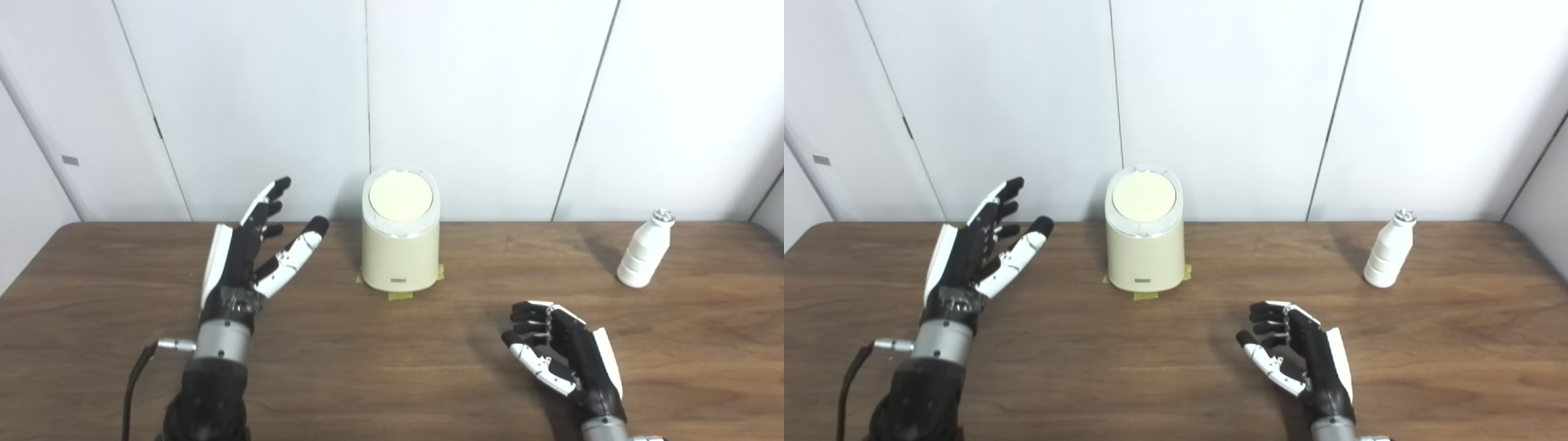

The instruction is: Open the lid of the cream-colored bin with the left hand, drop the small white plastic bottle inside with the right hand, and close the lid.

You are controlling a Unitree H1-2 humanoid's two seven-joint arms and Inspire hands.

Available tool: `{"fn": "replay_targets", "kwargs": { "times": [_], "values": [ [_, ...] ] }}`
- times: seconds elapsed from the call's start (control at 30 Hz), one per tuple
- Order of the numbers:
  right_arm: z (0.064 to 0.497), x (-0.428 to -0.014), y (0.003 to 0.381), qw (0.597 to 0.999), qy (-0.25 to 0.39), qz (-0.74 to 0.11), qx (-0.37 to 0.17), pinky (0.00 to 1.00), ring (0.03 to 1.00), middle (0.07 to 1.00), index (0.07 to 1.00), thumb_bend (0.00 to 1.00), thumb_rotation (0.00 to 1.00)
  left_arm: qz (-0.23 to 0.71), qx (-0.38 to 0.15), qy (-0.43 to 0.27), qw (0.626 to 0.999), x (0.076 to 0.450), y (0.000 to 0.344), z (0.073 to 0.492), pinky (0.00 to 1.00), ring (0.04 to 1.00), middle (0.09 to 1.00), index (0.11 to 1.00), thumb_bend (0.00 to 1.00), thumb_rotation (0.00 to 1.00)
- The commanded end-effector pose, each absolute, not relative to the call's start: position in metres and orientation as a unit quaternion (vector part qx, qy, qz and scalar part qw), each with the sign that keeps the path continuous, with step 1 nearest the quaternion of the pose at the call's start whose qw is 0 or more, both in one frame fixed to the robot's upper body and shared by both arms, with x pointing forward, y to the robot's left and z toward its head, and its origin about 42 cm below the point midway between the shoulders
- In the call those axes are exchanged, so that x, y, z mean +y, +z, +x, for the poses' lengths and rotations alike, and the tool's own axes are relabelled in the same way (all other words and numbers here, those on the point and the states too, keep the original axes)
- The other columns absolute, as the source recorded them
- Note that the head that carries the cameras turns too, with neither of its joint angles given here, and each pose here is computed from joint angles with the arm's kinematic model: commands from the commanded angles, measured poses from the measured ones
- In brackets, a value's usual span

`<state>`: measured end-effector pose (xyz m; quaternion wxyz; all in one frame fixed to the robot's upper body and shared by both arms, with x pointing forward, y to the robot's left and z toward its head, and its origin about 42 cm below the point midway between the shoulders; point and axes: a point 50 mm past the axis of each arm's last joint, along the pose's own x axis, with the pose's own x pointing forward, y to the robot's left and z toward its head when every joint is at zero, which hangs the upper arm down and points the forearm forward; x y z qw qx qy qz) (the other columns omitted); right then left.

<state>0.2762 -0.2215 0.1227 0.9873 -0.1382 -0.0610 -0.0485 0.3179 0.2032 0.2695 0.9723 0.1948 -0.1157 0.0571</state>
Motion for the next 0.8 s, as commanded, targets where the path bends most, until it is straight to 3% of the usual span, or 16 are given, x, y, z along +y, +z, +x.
{"fn": "replay_targets", "kwargs": {
  "times": [0.0, 0.17, 0.5, 0.77],
  "values": [
    [0.283, -0.219, 0.14, 0.983, -0.049, -0.137, -0.108, 0.49, 0.599, 0.622, 0.611, 0.32, 0.26, 0.201, -0.142, 0.056, 0.968, 0.189, 0.289, 0.331, 0.85, 0.971, 0.997, 0.997, 0.8, 0.44],
    [0.282, -0.22, 0.141, 0.983, -0.048, -0.141, -0.108, 0.49, 0.596, 0.617, 0.611, 0.31, 0.24, 0.234, -0.129, 0.069, 0.961, 0.173, 0.292, 0.353, 0.91, 0.998, 1.0, 1.0, 0.81, 0.42],
    [0.281, -0.221, 0.141, 0.983, -0.049, -0.137, -0.109, 0.5, 0.6, 0.62, 0.61, 0.32, 0.29, 0.266, -0.123, 0.09, 0.952, 0.154, 0.299, 0.386, 0.86, 0.966, 1.0, 1.0, 0.83, 0.44],
    [0.282, -0.221, 0.139, 0.983, -0.049, -0.138, -0.11, 0.49, 0.598, 0.618, 0.607, 0.31, 0.23, 0.279, -0.113, 0.085, 0.95, 0.139, 0.307, 0.41, 0.83, 0.963, 1.0, 1.0, 0.8, 0.46]
  ]
}}
